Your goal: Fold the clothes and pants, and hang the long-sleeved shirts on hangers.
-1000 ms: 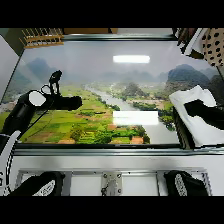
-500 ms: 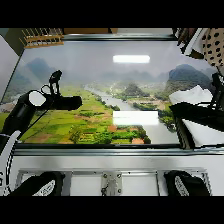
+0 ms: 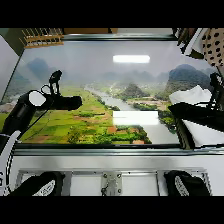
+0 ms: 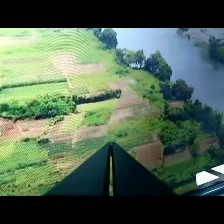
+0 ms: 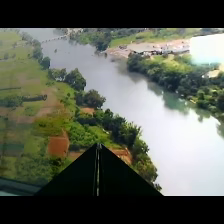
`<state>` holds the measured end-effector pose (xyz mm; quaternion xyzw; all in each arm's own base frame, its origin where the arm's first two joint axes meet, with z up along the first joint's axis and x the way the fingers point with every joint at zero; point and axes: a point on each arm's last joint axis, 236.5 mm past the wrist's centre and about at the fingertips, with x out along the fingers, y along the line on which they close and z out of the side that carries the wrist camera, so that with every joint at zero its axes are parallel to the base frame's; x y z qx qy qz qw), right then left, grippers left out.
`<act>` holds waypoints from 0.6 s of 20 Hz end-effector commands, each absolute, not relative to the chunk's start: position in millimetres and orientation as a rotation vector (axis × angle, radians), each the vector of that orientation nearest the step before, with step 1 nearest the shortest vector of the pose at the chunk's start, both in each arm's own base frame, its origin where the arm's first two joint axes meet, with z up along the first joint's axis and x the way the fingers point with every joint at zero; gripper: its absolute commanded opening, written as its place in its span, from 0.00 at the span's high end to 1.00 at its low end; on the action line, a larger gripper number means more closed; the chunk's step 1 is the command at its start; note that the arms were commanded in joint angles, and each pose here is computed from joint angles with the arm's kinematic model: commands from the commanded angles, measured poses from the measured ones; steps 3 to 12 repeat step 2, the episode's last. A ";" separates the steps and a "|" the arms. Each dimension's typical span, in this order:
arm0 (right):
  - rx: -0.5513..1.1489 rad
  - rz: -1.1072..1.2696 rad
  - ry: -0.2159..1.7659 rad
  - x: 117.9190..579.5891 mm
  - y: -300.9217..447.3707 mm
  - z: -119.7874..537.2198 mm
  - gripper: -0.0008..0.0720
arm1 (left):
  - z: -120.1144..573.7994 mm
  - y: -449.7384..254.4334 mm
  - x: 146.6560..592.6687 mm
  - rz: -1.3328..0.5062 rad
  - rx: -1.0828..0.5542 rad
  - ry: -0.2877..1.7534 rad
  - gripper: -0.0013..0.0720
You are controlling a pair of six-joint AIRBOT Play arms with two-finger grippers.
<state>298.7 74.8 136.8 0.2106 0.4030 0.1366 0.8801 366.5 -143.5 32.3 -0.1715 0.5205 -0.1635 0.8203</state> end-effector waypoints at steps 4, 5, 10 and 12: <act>0.439 0.286 0.840 298.7 75.2 136.9 0.96 | 32.3 -143.7 366.3 -0.348 -0.365 1.108 0.97; 0.439 0.286 0.840 298.7 75.2 136.9 0.96 | 32.3 -143.7 366.3 -0.348 -0.365 1.108 0.97; 0.439 0.286 0.840 298.7 75.2 136.9 0.96 | 32.3 -143.7 366.3 -0.348 -0.365 1.108 0.97; 0.439 0.286 0.840 298.7 75.2 136.9 0.96 | 32.3 -143.7 366.3 -0.348 -0.365 1.108 0.97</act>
